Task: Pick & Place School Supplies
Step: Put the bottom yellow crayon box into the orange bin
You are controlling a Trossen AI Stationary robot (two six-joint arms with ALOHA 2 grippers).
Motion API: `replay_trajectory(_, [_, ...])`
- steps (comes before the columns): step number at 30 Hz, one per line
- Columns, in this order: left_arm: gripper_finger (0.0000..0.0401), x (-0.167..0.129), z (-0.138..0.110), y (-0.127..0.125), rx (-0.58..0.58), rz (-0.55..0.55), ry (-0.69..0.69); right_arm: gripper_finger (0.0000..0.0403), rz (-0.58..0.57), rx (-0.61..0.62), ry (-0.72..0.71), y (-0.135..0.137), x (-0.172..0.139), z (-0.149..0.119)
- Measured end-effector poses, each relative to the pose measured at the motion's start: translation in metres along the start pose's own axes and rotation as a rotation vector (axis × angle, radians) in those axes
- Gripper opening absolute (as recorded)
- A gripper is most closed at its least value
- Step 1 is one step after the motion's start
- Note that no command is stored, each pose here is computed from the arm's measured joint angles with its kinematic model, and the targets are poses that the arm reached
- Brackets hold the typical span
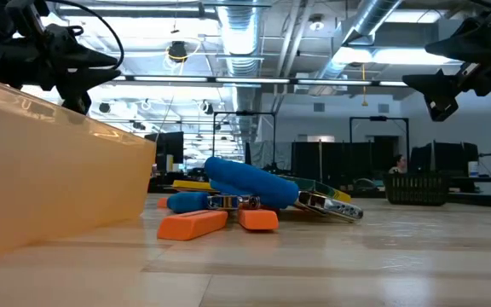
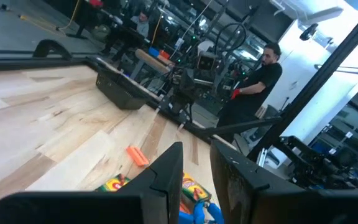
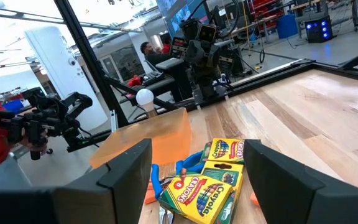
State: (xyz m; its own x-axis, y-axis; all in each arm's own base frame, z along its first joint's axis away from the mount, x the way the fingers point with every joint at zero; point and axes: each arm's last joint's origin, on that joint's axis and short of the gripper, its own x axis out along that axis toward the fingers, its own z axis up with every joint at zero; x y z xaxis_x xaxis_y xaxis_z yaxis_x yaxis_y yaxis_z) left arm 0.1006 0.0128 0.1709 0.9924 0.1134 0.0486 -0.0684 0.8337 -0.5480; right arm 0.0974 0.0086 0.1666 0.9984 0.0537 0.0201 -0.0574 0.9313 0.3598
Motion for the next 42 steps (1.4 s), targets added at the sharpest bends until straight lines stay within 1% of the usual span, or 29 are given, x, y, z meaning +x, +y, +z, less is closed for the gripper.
replay_trajectory(2, [0.0078, 0.000, 0.001, 0.000, 0.000, 0.001, -0.007, 0.0244, 0.000, 0.000, -0.001, 0.000, 0.000, 0.000])
replay_trajectory(5, [0.0078, 0.000, 0.001, 0.001, 0.000, 0.037, -0.030, 0.0244, 0.000, 0.000, 0.000, 0.000, 0.000, 0.000])
replay_trajectory(9, [0.0078, 0.000, 0.002, 0.001, -0.030, 0.040, -0.043, 0.0244, -0.001, 0.000, -0.001, 0.000, 0.000, 0.000])
replay_trajectory(12, [0.0078, 0.000, 0.006, 0.001, -0.034, 0.081, -0.110, 0.0244, -0.001, 0.000, -0.001, 0.000, 0.000, 0.000])
replay_trajectory(14, [0.0078, -0.001, 0.010, -0.001, -0.086, 0.078, -0.175, 0.0244, 0.001, 0.001, -0.014, 0.000, 0.000, 0.001])
replay_trajectory(17, [0.0078, -0.002, 0.018, -0.006, -0.227, 0.014, -0.252, 0.0244, 0.013, 0.001, -0.048, 0.002, 0.000, 0.005])
replay_trajectory(18, [0.0078, -0.003, 0.020, -0.007, -0.267, -0.003, -0.280, 0.0244, 0.018, -0.010, -0.070, 0.002, 0.000, 0.007])
replay_trajectory(20, [0.0078, -0.004, 0.024, -0.009, -0.308, -0.023, -0.334, 0.0244, 0.040, -0.023, -0.146, 0.005, -0.001, 0.014])
replay_trajectory(23, [0.0078, -0.006, 0.029, -0.011, -0.318, -0.049, -0.389, 0.0244, 0.068, -0.016, -0.274, 0.009, -0.004, 0.025])
replay_trajectory(25, [0.0078, -0.007, 0.032, -0.013, -0.327, -0.056, -0.425, 0.0244, 0.048, 0.012, -0.396, 0.010, -0.007, 0.035])
replay_trajectory(26, [0.0078, -0.007, 0.033, -0.013, -0.346, -0.066, -0.444, 0.0244, 0.022, 0.052, -0.452, 0.010, -0.009, 0.039])
replay_trajectory(29, [0.0078, -0.010, 0.039, -0.016, -0.386, -0.107, -0.509, 0.0244, -0.043, 0.231, -0.584, 0.007, -0.014, 0.048])
replay_trajectory(32, [0.0078, -0.013, 0.046, -0.021, -0.396, -0.183, -0.587, 0.0244, -0.056, 0.329, -0.611, 0.005, -0.014, 0.050])
replay_trajectory(34, [0.0078, -0.014, 0.051, -0.025, -0.374, -0.224, -0.640, 0.0244, -0.043, 0.385, -0.643, 0.005, -0.016, 0.054])
replay_trajectory(37, [0.0078, -0.013, 0.060, -0.030, -0.309, -0.253, -0.697, 0.0244, -0.053, 0.403, -0.719, 0.005, -0.020, 0.059])
replay_trajectory(39, [0.0078, -0.009, 0.065, -0.035, -0.253, -0.262, -0.690, 0.0244, -0.051, 0.376, -0.785, 0.006, -0.024, 0.064])
replay_trajectory(42, [0.0078, 0.000, 0.070, -0.040, -0.201, -0.271, -0.632, 0.0244, -0.038, 0.305, -0.870, 0.009, -0.030, 0.072])
